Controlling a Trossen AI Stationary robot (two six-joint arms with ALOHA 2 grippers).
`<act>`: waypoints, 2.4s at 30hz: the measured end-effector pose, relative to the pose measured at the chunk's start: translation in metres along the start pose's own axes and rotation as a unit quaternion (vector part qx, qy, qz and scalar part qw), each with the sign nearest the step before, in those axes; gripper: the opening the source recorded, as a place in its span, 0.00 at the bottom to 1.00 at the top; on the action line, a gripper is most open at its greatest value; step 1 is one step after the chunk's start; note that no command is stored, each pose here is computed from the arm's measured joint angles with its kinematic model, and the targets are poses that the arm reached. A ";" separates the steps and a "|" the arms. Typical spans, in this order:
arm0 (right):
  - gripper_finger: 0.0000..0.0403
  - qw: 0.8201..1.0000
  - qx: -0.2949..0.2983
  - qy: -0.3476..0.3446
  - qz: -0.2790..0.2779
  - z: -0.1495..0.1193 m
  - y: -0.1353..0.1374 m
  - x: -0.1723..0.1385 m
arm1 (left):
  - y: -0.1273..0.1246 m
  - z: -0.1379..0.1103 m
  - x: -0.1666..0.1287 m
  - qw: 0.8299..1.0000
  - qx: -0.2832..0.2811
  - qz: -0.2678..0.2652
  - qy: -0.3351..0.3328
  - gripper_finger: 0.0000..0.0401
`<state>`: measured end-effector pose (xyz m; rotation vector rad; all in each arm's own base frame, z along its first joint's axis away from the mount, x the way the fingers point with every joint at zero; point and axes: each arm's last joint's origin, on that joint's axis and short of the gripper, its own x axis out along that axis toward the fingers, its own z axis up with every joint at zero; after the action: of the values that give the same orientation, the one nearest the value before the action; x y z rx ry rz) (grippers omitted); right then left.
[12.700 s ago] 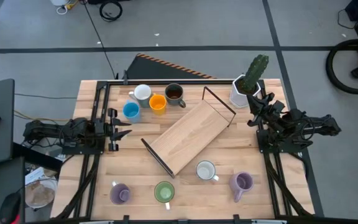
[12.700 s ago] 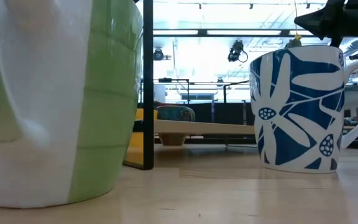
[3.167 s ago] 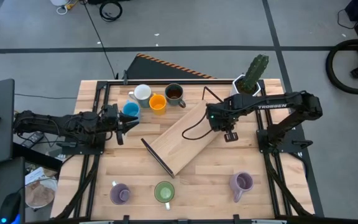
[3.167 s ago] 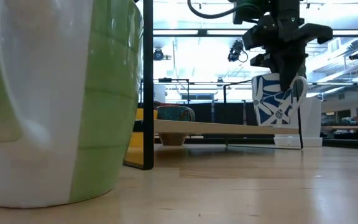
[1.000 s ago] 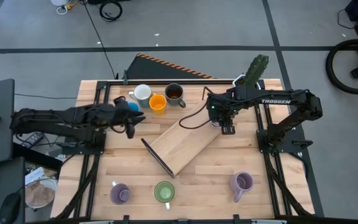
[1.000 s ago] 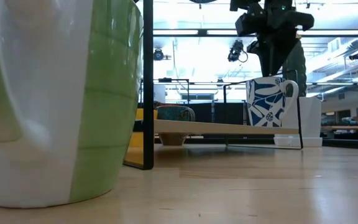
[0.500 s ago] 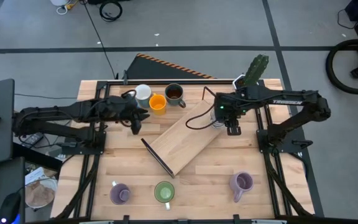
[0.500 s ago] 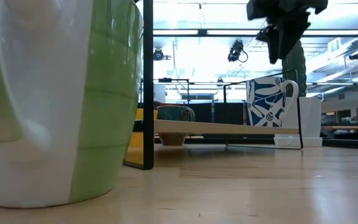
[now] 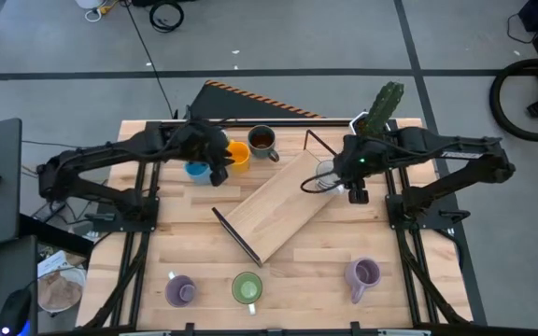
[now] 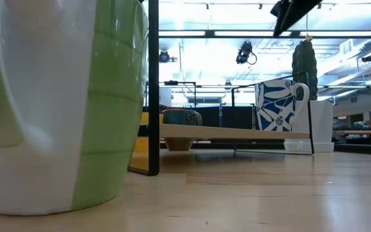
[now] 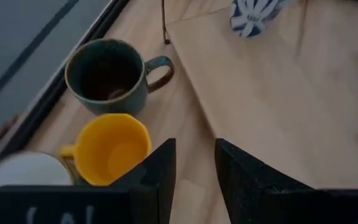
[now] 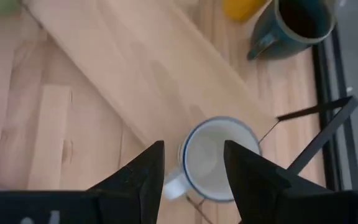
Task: Place coffee mugs
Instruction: Put the yellow mug on the shelf
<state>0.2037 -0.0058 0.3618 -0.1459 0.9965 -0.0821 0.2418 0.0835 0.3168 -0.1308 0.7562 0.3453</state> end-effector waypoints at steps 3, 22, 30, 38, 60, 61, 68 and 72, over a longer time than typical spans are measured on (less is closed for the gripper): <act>0.43 1.000 0.003 -0.018 0.005 0.002 0.004 -0.003 | 0.004 0.007 0.012 0.998 0.056 0.016 0.004 0.29; 0.43 0.998 0.013 -0.059 -0.003 0.016 0.041 0.002 | 0.014 -0.019 0.070 0.898 0.392 0.013 0.198 0.29; 0.43 0.999 0.000 -0.054 -0.003 0.022 0.050 0.012 | 0.014 -0.020 0.070 0.849 0.487 -0.008 0.205 0.35; 0.43 0.998 -0.005 -0.055 0.000 0.023 0.053 0.013 | 0.023 -0.025 0.092 0.840 0.494 -0.013 0.223 0.55; 0.43 0.998 -0.004 -0.059 0.004 0.024 0.054 0.013 | 0.029 -0.042 0.129 0.825 0.491 -0.042 0.278 0.27; 0.43 0.998 -0.004 -0.059 0.004 0.024 0.054 0.013 | 0.028 -0.042 0.129 0.824 0.491 -0.043 0.279 0.24; 0.43 0.998 -0.004 -0.060 0.006 0.024 0.054 0.013 | 0.018 -0.045 0.126 0.819 0.493 -0.065 0.287 0.06; 0.43 0.998 -0.004 -0.062 0.006 0.025 0.054 0.013 | 0.013 -0.045 0.123 0.815 0.497 -0.073 0.290 0.06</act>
<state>0.2318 0.0476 0.3554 -0.1503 0.8745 -0.0582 0.2911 0.1166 0.1987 0.7334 1.4419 -0.2934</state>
